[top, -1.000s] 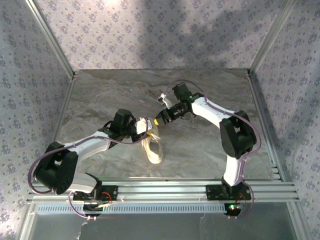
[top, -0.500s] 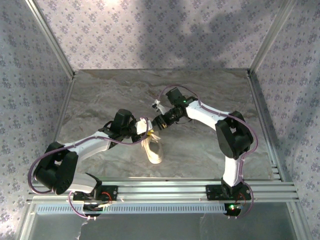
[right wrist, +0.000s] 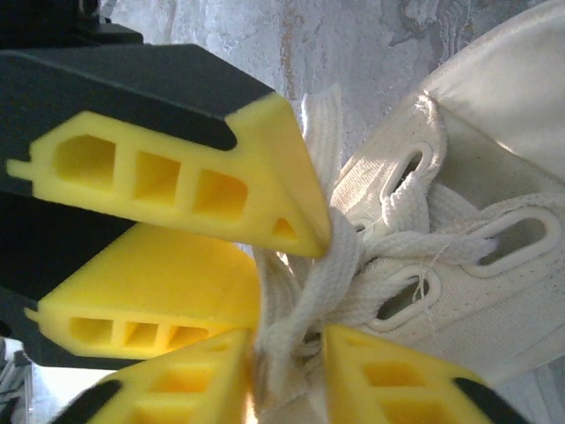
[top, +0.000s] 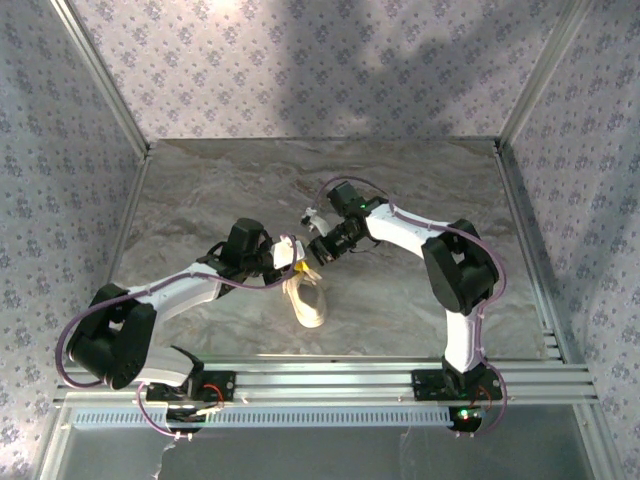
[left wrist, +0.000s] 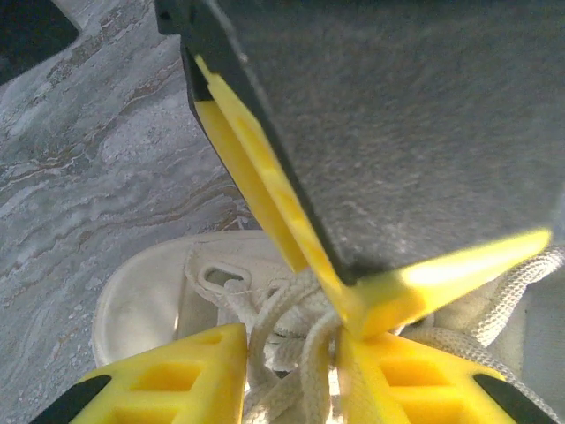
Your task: Tie the shoes
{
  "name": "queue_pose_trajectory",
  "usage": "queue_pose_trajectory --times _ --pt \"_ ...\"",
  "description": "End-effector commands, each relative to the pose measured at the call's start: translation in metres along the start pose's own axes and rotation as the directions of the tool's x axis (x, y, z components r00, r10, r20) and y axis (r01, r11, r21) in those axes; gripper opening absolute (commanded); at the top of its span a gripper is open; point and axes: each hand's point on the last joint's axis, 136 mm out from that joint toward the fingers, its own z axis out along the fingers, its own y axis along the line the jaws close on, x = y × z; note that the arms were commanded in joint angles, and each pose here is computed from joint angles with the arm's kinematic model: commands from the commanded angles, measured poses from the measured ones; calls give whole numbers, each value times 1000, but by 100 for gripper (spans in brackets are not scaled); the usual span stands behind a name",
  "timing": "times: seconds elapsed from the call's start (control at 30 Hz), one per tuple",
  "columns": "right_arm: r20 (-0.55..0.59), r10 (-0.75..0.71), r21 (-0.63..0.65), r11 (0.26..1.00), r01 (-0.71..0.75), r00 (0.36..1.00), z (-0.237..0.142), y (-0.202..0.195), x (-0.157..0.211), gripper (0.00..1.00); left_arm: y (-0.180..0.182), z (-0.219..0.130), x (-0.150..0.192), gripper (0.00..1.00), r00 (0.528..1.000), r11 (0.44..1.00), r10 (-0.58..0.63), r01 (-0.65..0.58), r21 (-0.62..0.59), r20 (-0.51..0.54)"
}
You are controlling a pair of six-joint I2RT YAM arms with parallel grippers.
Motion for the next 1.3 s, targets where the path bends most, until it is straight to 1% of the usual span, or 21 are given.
queue_pose_trajectory --times 0.0,0.03,0.07,0.17,0.27,0.4,0.5,0.57,0.77,0.87,1.2,1.27 --pt "-25 1 10 1000 -1 1000 2 0 3 16 0 -8 -16 34 999 1000 23 -23 2 39" --pt "-25 -2 14 1000 2 1000 1 1 3 10 -1 -9 -16 35 999 1000 22 -22 3 39" --pt "-24 -6 18 1000 6 1000 1 1 3 6 -1 -9 -17 36 999 1000 24 -24 3 39" --pt "-27 -19 36 999 20 999 0 0 3 3 -3 -14 -16 40 999 1000 27 -27 6 32" --pt "-40 -43 65 997 45 998 -2 1 4 3 -5 -23 -14 45 999 1000 28 -28 5 27" --pt "-48 -82 104 991 87 995 -3 3 3 3 1 -39 -16 47 998 1000 -4 5 -7 63" --pt "-54 -114 131 984 121 992 -3 6 2 3 5 -44 -21 48 995 1000 -29 28 13 97" --pt "-54 -132 145 980 139 990 -4 8 2 4 4 -42 -23 48 993 998 -48 44 47 104" --pt "-6 -194 168 967 192 981 -9 17 -3 6 -2 -32 -24 47 989 989 -90 75 125 116" --pt "5 -216 170 962 212 976 -12 20 -3 6 -2 -30 -25 46 987 987 -99 81 139 124" --pt "-12 -246 159 957 244 969 -9 24 1 6 3 -27 -27 45 983 980 -123 99 170 138" --pt "-12 -250 157 956 249 968 -8 25 1 5 3 -26 -26 43 982 978 -133 108 178 136"
